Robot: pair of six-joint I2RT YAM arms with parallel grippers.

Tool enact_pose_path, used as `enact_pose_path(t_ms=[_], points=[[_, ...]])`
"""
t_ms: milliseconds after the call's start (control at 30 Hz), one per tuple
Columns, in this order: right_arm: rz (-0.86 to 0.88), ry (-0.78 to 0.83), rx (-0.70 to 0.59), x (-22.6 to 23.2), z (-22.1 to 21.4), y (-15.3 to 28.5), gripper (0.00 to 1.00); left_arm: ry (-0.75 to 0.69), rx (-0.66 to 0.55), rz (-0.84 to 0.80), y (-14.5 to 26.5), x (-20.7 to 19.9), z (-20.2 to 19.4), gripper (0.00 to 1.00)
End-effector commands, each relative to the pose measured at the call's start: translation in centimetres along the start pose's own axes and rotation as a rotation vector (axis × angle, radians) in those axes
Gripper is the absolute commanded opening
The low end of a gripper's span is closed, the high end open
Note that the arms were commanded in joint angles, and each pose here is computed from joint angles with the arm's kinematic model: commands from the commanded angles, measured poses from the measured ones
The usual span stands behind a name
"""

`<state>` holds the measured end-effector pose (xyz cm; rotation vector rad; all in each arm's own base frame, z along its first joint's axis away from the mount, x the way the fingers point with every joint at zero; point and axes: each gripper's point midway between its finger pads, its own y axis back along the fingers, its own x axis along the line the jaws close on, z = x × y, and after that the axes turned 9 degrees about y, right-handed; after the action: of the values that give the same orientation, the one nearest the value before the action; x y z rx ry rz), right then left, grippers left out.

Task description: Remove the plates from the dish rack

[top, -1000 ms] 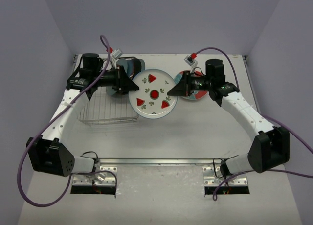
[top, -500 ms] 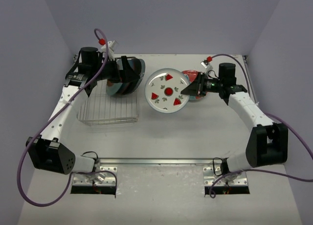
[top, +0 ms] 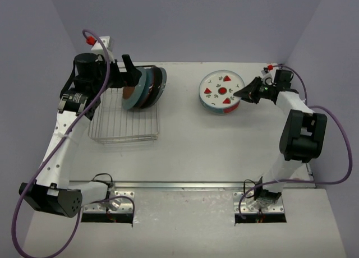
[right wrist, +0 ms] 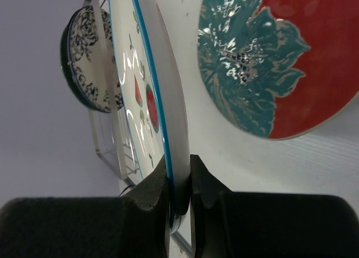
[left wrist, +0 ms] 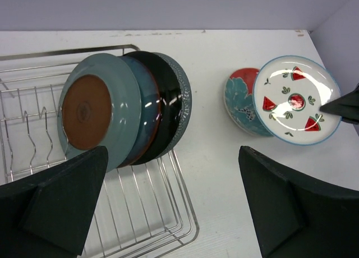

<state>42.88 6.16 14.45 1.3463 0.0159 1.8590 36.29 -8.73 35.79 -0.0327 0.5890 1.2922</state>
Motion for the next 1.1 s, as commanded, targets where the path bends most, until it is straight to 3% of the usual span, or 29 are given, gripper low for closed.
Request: enact_pose_path(t_ms=[0,367,800,900,967,1067], points=[[0.081,0.096,-0.037,1.9,3.9,-0.7,0.0,-0.026,-0.054,0.051,0.7,1.0,1.0,1.0],[0.046,0.032,0.008,-2.3,5.1,-4.1,0.0,-0.031,-0.054,0.08,0.7,1.8,0.4,1.0],[-0.041,-0.012,0.1,-6.7,2.4,-6.5,0.0,-0.024,-0.034,0.078,0.0,1.9,-0.1,1.0],[-0.097,-0.002,0.113,-7.2,2.8,-6.5,0.16,-0.023,-0.032,0.087,-0.1,2.2,-0.3,1.0],[-0.122,0.024,0.129,-7.1,3.0,-6.6,0.39,-0.02,-0.027,0.089,-0.2,2.3,-0.5,1.0],[-0.161,0.039,0.153,-6.7,3.5,-6.5,0.55,-0.018,-0.028,0.103,-0.3,2.6,-0.6,1.0]])
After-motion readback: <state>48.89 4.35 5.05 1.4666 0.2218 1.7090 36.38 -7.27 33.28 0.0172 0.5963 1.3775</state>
